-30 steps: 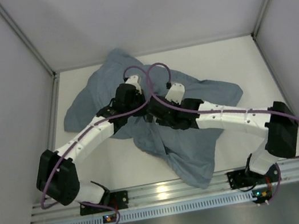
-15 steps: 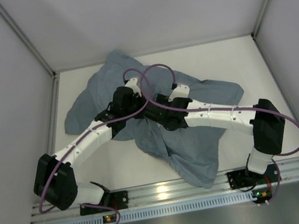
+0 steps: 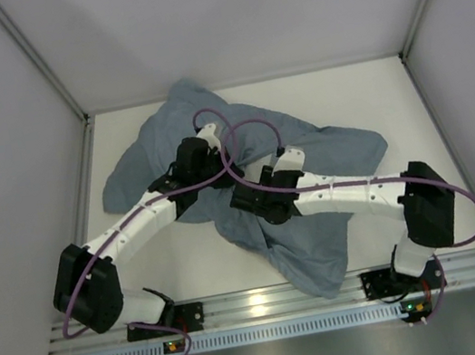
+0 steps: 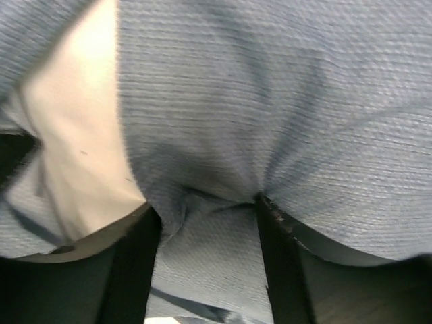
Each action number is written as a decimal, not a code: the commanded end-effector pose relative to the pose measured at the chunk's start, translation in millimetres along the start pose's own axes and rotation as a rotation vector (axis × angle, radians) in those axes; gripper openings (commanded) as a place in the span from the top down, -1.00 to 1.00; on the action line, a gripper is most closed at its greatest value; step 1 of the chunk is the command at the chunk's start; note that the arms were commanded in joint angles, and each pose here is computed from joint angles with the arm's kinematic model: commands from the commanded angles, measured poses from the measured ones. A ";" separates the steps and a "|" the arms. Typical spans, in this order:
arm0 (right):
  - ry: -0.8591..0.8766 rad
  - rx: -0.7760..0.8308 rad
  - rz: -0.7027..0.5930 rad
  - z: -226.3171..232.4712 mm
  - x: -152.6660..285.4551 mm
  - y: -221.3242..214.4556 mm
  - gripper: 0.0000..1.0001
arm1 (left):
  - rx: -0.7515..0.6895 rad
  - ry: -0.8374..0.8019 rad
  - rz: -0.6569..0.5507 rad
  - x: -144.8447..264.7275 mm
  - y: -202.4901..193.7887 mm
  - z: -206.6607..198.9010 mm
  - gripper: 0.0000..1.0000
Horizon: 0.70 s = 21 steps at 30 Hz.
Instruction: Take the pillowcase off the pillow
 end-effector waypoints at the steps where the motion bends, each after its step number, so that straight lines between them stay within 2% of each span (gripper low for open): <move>1: -0.023 0.005 0.009 -22.7 10.1 -5.7 0.01 | -0.002 -0.038 -0.031 1.4 5.2 -2.8 1.00; 6: -0.018 0.020 0.010 -35.1 14.0 -13.8 0.09 | -0.002 -0.026 -0.029 3.5 5.5 -0.4 1.00; 7: -0.010 0.018 0.010 -36.8 16.4 -14.0 0.30 | -0.001 -0.024 -0.030 3.5 5.9 0.2 1.00; 8: -0.017 0.029 0.010 -40.8 15.0 -17.2 0.39 | -0.003 -0.023 -0.029 3.8 6.2 0.5 1.00; 10: -0.018 0.026 0.014 -45.1 15.7 -18.2 0.80 | 0.000 -0.018 -0.031 5.0 6.5 1.5 1.00; 12: -0.027 0.037 0.021 -51.3 13.8 -21.8 1.00 | 0.005 -0.015 -0.034 5.4 7.0 2.4 1.00; 19: 0.030 0.092 0.061 -80.0 29.8 -32.7 1.00 | 0.056 0.050 -0.039 3.2 18.6 9.3 1.00; 21: 0.041 0.102 0.096 -100.1 31.9 -42.3 1.00 | 0.074 0.086 -0.047 2.7 24.1 13.9 1.00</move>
Point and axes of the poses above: each gripper's point midway between its finger pads, its own x axis back along the fingers, its own z axis along the line the jaws close on, y = z × x, the point moved 8 cm from there along x, back along the fingers, and after that the axes turned 6 degrees about x, right-handed, at the moved point
